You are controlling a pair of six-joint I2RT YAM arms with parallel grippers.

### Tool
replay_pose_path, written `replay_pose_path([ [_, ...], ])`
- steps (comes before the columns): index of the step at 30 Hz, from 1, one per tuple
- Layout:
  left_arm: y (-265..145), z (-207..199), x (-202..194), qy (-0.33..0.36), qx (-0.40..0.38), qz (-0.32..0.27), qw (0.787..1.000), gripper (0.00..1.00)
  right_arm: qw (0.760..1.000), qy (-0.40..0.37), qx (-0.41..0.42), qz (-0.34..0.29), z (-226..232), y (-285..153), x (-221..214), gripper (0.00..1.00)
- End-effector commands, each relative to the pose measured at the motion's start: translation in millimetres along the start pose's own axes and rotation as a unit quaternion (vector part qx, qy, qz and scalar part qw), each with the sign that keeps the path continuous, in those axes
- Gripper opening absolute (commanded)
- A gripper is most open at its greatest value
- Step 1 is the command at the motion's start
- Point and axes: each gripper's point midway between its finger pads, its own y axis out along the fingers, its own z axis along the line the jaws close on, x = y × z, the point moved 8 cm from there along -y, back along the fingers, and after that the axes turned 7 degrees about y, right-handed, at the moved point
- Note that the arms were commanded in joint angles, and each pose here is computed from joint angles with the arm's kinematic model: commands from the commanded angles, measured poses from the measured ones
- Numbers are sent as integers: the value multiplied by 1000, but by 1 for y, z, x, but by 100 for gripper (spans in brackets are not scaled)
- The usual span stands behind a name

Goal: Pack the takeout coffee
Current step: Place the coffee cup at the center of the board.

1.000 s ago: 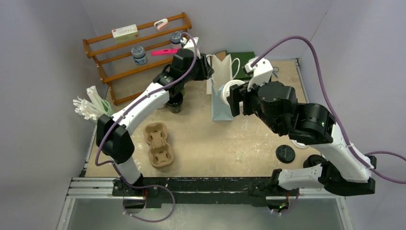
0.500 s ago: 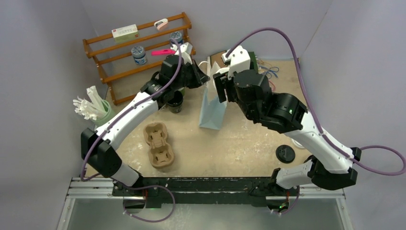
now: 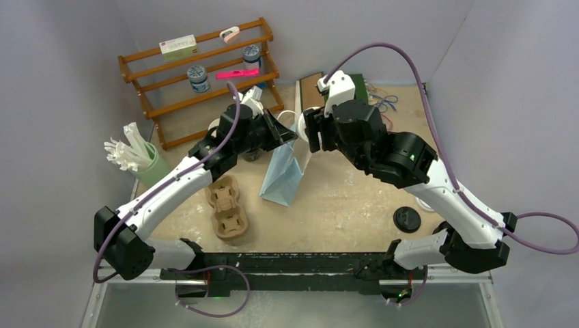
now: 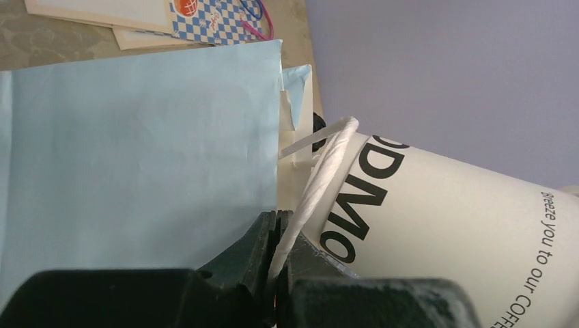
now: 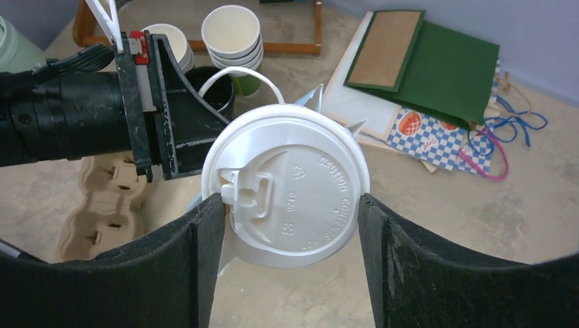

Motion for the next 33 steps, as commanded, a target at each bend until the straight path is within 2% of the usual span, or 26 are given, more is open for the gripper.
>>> replay_pose_path([
  [1,-19,-21,10,-25,-50,-27,998,0,998,33,39,34,0,-14,-13,66],
  [10,-38,-25,11,-58,-62,-54,995,0,996,39,28,70,-6,-14,-38,66],
  [16,-41,-16,8,-59,-41,-63,995,0,996,42,25,80,-8,-12,-44,66],
  [27,-51,-13,0,-50,-38,-43,997,0,985,53,75,146,13,6,-64,65],
  [33,-64,-2,-11,-21,-8,-19,1000,0,977,66,82,185,20,17,-74,65],
])
